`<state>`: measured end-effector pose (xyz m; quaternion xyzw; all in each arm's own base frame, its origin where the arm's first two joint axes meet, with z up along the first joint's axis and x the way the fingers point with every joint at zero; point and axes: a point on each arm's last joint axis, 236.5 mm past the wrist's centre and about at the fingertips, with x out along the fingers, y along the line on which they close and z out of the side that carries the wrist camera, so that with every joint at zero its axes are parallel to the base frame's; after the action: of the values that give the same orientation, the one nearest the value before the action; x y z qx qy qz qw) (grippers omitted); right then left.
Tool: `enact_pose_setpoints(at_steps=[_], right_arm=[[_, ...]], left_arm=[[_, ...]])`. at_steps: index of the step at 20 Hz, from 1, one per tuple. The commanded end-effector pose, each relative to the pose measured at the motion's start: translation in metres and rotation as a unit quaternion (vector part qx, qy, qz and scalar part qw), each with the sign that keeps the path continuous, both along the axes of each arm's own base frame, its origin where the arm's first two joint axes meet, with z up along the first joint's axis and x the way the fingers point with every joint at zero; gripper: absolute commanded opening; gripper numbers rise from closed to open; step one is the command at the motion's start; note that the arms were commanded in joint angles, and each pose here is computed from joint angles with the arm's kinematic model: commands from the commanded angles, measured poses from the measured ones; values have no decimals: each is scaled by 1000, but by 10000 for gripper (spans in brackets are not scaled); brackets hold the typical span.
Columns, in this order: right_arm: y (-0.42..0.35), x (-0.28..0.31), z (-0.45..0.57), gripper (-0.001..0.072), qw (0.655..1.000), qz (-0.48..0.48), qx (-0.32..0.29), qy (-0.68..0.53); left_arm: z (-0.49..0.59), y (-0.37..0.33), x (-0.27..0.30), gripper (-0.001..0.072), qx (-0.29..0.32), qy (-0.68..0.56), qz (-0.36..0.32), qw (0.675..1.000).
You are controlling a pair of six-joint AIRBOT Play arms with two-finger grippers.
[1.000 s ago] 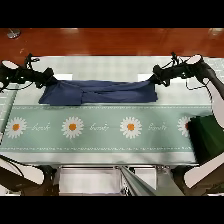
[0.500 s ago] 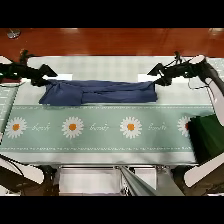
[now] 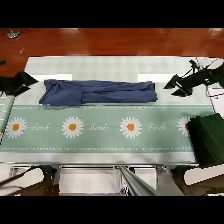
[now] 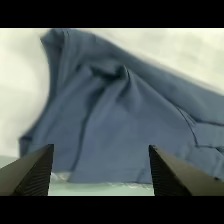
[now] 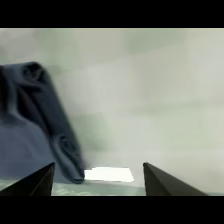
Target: Fold the shirts.
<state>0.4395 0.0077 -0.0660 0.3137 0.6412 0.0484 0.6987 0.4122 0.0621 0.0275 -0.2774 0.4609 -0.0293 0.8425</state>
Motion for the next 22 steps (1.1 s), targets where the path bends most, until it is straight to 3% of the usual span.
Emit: enact_pose_setpoints(at_steps=[1, 6, 8, 9, 10, 11, 12, 13, 16, 18, 20, 22], right_arm=[[32, 7, -16, 628, 996, -37, 75, 1], [82, 14, -31, 627, 993, -5, 119, 21], [102, 13, -27, 626, 992, 27, 120, 18], [110, 15, -24, 564, 992, 39, 119, 12], [116, 15, -19, 349, 992, 52, 119, 10], [120, 15, -12, 18, 990, 70, 120, 2], [121, 14, -3, 26, 989, 86, 123, -3], [118, 13, 9, 26, 988, 100, 120, -12], [77, -9, 44, 25, 988, 145, 28, -31], [45, -23, 87, 25, 987, 136, -36, -74], [30, -47, 129, 25, 984, 115, -61, -118], [30, -78, 152, 25, 981, 105, -72, -146]], left_arm=[[-8, -50, -49, 699, -28, -39, -3, 999], [-18, -144, -94, 698, -97, 24, -154, 983], [-11, -169, -90, 698, -118, 8, -177, 977], [-8, -179, -84, 697, -127, -2, -180, 975], [-6, -187, -78, 696, -129, -9, -184, 974], [-5, -195, -73, 634, -128, -11, -193, 973], [-4, -203, -69, 279, -128, -10, -205, 970], [-2, -211, -66, 25, -129, -9, -220, 967], [15, -245, -54, 25, -128, -19, -277, 952], [22, -268, -42, 24, -93, -37, -292, 951], [9, -277, -28, 24, -19, -26, -262, 964], [10, -315, -16, 24, -6, -65, -265, 962]])
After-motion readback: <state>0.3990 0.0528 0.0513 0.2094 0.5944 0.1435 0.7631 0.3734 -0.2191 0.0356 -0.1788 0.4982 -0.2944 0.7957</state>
